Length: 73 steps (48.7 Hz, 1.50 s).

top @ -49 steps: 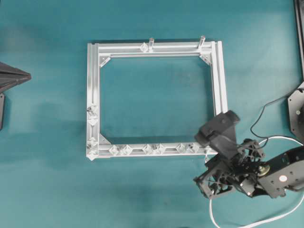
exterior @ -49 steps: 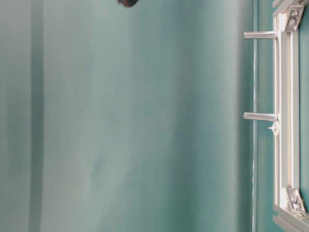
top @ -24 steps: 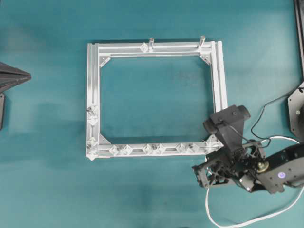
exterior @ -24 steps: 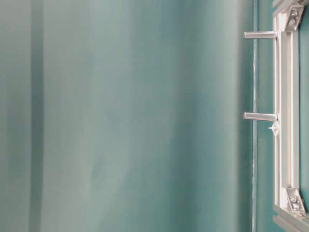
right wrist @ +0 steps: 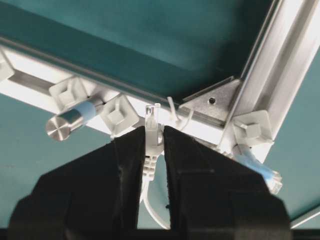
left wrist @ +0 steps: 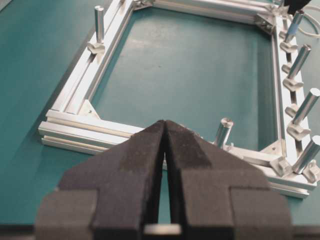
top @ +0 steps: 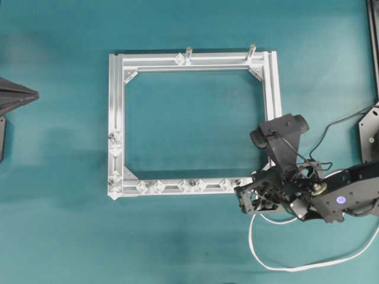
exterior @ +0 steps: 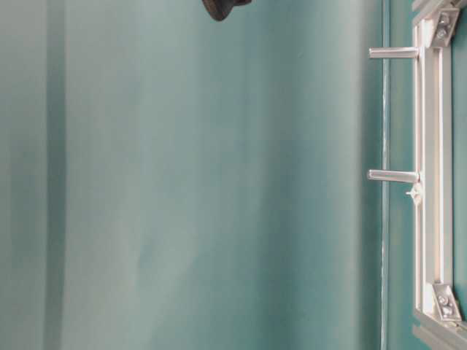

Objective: Move the cable alternately left and right between 8 closely spaced pins so it hooks onto each one.

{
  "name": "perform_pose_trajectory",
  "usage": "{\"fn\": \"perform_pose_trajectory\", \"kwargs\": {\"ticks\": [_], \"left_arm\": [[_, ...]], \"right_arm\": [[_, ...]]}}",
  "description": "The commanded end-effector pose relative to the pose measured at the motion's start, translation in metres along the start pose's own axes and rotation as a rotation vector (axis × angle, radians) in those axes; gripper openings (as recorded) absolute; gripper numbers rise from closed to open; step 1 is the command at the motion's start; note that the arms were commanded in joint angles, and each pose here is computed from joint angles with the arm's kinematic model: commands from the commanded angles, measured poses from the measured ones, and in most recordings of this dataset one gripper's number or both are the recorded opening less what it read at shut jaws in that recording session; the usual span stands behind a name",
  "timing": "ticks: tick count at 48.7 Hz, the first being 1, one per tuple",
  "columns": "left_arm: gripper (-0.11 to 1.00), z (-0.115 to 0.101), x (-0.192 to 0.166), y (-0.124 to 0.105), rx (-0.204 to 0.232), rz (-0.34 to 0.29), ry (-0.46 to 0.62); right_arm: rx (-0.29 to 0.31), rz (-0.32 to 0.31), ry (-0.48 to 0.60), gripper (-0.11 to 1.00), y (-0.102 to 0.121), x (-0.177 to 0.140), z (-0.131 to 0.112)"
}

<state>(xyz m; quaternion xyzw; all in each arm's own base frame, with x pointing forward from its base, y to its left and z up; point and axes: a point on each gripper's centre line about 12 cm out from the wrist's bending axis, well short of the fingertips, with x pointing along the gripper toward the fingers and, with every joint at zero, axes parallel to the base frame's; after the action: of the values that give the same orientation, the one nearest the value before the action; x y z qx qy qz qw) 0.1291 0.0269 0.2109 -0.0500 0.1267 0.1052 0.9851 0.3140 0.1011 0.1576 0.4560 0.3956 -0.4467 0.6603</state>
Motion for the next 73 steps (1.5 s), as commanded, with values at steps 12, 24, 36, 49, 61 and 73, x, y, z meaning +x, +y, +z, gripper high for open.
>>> {"fn": "perform_pose_trajectory", "kwargs": {"ticks": [12,24,36,49,61,73], "left_arm": [[0.00,0.005,0.000,0.000,0.002,-0.001,-0.014],[0.00,0.004,0.000,0.000,0.002,-0.001,-0.012],[0.00,0.005,0.000,0.000,0.002,-0.001,-0.014],[0.00,0.005,0.000,0.000,0.002,-0.001,-0.014],[0.00,0.005,0.000,0.000,0.002,-0.001,-0.014],[0.00,0.005,0.000,0.000,0.000,-0.001,-0.014]], "right_arm": [[0.011,0.033,0.002,0.14,0.004,-0.009,0.004],[0.013,0.038,0.005,0.14,0.005,-0.009,0.004],[0.016,0.037,0.004,0.14,0.005,-0.009,0.005],[0.003,0.037,-0.002,0.14,0.004,-0.005,0.018],[-0.069,0.050,-0.012,0.14,0.002,-0.002,0.045],[-0.142,0.081,-0.024,0.14,0.006,0.000,0.072]]}}
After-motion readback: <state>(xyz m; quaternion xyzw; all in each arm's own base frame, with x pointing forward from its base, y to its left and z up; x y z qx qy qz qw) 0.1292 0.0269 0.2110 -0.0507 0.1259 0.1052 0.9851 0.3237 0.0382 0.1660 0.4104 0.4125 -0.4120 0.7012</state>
